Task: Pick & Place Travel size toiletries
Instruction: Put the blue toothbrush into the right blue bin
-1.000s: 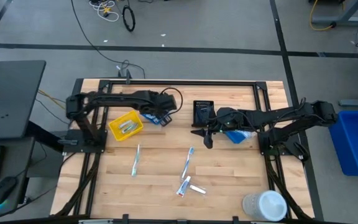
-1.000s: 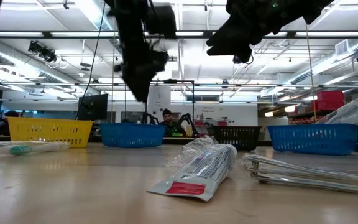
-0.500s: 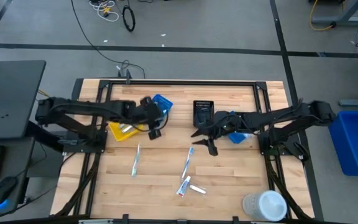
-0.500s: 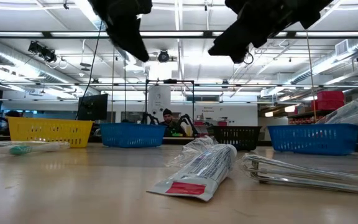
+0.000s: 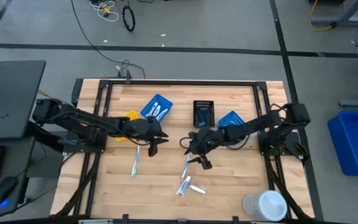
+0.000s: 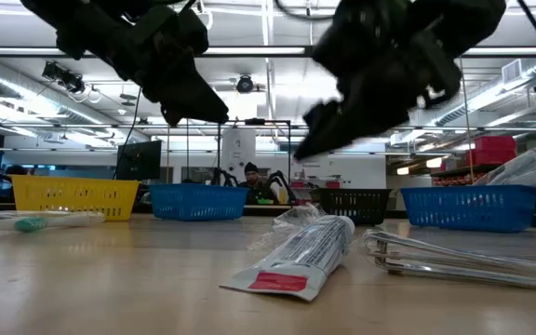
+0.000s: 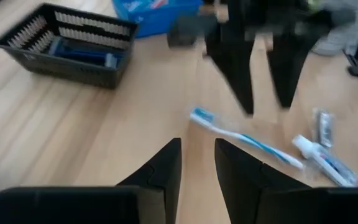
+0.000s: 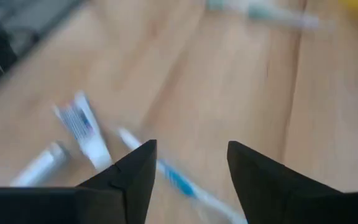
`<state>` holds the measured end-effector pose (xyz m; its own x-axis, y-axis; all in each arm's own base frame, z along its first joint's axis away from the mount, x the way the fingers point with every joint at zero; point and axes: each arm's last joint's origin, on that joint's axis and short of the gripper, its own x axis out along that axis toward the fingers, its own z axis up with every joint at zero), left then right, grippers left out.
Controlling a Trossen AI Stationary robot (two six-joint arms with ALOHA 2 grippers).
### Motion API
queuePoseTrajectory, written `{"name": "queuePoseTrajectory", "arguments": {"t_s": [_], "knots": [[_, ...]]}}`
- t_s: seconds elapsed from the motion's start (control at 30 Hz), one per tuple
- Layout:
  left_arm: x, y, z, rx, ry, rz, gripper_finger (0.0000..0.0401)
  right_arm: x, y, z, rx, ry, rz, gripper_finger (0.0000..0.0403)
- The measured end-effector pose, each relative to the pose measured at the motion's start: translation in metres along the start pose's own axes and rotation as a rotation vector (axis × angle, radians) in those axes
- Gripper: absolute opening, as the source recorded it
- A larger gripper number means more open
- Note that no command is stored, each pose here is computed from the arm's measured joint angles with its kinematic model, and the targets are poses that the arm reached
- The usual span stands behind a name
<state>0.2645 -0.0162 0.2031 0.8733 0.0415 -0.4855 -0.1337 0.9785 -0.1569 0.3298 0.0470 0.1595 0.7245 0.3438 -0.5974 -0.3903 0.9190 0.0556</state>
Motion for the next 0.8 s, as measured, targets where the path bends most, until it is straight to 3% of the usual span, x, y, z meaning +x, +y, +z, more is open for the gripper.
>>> {"name": "queuePoseTrajectory", "arguments": {"t_s": [0.33,0.57,0.8], "knots": [[0.0,0.003,-0.007,-0.008,-0.005,0.039,0.0101,0.023,-0.025,-0.039,-0.062,0.182,-0.077,0.0265],[0.0,0.003,-0.007,-0.001,-0.002,0.036,0.0099,0.019,-0.035,-0.041,-0.083,0.195,-0.096,0.0271],[0.0,0.003,-0.007,0.0,-0.001,0.039,0.0098,0.011,-0.037,-0.019,-0.098,0.251,-0.075,0.0253]]}}
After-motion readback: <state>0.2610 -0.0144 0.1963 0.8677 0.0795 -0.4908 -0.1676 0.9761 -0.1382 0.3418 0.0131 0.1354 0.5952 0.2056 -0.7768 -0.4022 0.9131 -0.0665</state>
